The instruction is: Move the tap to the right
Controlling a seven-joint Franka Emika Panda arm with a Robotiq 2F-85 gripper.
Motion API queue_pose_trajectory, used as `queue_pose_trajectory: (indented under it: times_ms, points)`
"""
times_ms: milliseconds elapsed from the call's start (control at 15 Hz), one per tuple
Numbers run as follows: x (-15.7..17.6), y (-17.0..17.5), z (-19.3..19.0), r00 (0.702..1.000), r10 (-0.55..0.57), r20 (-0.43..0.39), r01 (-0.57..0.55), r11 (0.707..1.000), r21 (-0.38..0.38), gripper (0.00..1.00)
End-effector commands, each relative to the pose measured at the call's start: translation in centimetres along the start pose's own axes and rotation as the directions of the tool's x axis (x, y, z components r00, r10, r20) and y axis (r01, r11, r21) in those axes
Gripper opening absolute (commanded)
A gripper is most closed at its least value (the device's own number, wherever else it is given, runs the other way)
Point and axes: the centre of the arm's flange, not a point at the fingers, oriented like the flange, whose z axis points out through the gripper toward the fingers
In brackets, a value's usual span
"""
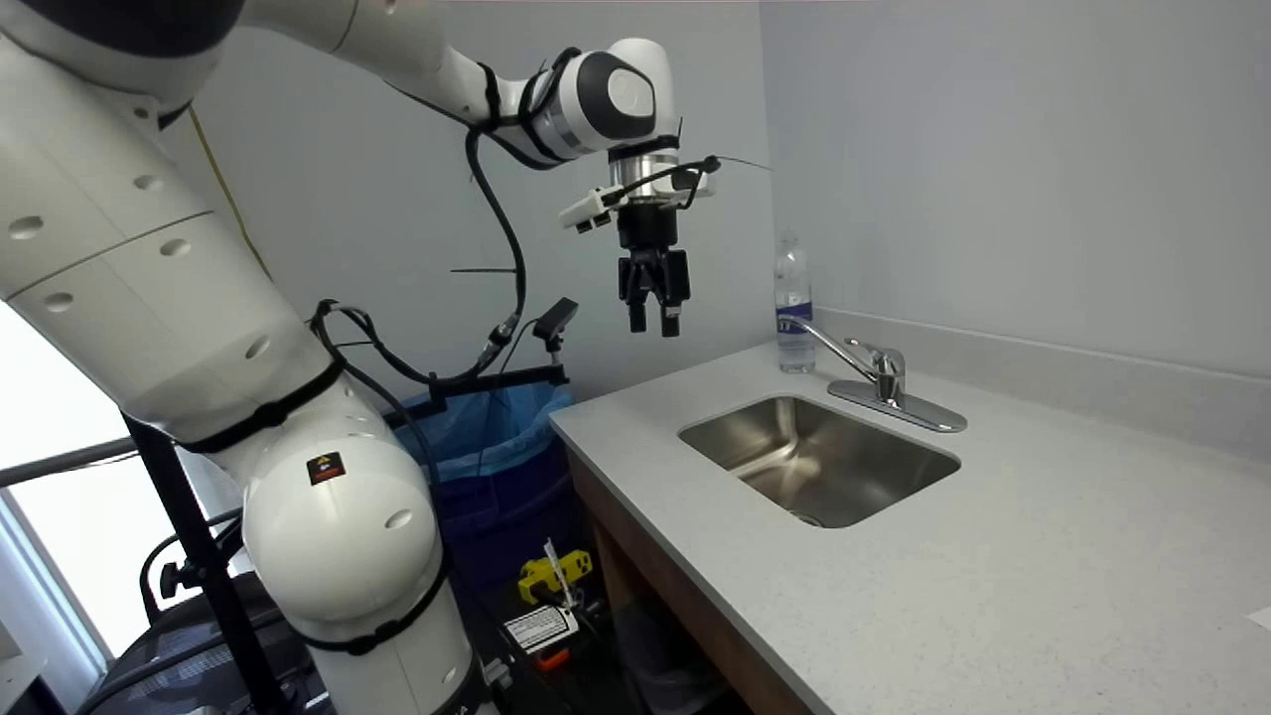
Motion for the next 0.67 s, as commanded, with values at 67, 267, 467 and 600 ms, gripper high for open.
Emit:
queue_pose_trajectory:
  times_ms: [67,267,467,600]
  points:
    - [5.0,-4.2,-1.1,1.000,0.027,0.015,-0.028,0.999,0.028,1.00]
    - [4.0,-3.3,-0.1,0.999,0.031,0.011,-0.032,0.999,0.026,1.00]
    - [5.4,-3.9,0.1,0.999,0.042,0.019,-0.043,0.998,0.035,1.00]
    - [5.5,-3.9,0.1,0.999,0.043,0.019,-0.044,0.998,0.036,1.00]
